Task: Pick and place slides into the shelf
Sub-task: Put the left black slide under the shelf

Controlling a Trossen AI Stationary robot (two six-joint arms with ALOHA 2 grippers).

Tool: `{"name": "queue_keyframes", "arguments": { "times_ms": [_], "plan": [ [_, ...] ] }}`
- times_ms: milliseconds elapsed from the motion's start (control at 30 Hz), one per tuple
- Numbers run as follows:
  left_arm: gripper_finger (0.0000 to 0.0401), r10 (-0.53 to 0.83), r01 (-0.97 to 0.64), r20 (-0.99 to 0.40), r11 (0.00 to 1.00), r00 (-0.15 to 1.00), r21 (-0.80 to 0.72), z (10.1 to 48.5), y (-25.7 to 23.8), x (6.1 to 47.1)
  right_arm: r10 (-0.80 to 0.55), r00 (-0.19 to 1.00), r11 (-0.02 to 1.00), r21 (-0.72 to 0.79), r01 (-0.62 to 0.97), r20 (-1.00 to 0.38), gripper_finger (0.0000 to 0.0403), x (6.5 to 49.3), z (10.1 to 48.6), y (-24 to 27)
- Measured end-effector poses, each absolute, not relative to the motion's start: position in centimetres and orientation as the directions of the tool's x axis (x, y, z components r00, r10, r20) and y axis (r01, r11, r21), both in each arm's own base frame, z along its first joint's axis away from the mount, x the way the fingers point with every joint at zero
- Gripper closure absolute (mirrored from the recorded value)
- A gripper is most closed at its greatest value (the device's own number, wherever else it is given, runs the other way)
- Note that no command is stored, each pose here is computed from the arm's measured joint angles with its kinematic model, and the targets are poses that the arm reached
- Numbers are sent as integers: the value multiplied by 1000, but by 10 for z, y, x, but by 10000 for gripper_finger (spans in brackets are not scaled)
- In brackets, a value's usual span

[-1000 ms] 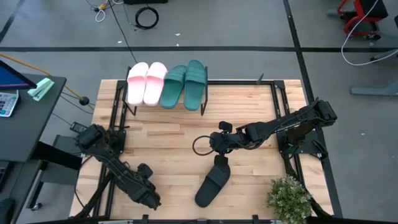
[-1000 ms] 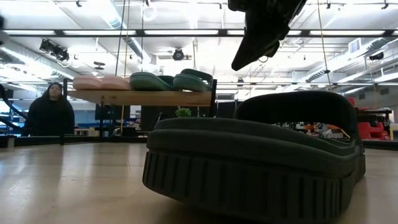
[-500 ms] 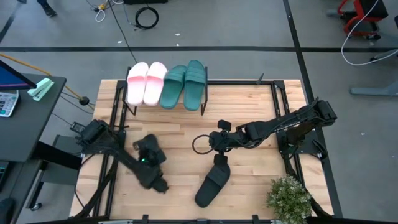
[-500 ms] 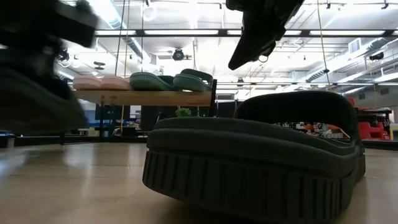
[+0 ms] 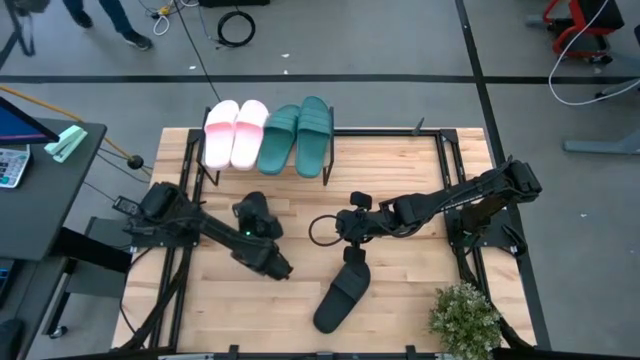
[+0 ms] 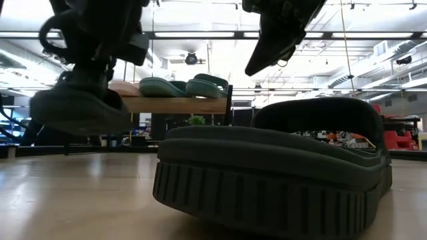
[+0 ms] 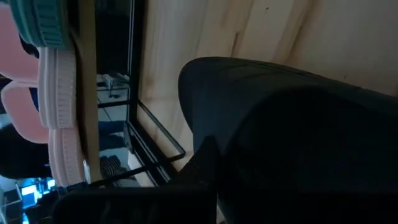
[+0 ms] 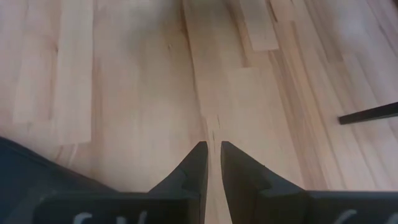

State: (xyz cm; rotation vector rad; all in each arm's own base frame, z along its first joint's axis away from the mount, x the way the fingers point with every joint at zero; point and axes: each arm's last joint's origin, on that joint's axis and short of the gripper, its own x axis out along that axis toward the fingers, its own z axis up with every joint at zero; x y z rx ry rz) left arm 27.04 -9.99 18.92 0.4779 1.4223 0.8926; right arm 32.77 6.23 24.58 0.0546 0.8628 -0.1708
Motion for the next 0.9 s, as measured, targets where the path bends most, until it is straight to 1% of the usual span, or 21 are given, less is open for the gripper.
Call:
{"name": "queue_keyframes", "arguments": {
  "times_ms": [67,167,233,300,433,533,600,700,800,900],
  "plan": [
    [389,764,-269,-642,608,-57,747,188,-100,274,-128,636,985,-22,172,-761,352,328,246,62],
    [389,754,-325,-655,632,49,703,184,-104,284,-128,636,985,-22,171,-761,352,328,246,62],
    [389,738,-286,-669,661,81,694,182,-107,287,-128,636,986,-26,167,-761,352,328,246,62],
    [389,739,-254,-669,664,79,703,182,-105,288,-127,634,986,-26,167,-763,352,327,245,63],
    [389,741,-307,-669,652,65,693,183,-95,292,-128,630,985,-26,169,-766,352,327,245,63],
    [389,751,-263,-660,642,27,720,185,-86,292,-129,627,985,-24,173,-768,352,327,245,63],
    [389,754,-275,-657,630,-8,727,196,-77,286,-128,627,983,-17,181,-768,352,327,245,63],
    [389,743,-362,-669,627,14,690,221,-65,277,-125,628,982,-8,186,-768,352,326,245,65],
    [389,738,-421,-668,638,94,645,252,-54,265,-124,627,983,-8,185,-769,352,326,245,65],
    [389,711,-487,-679,665,182,566,285,-41,248,-124,627,982,-4,190,-769,352,326,245,65]
  ]
}}
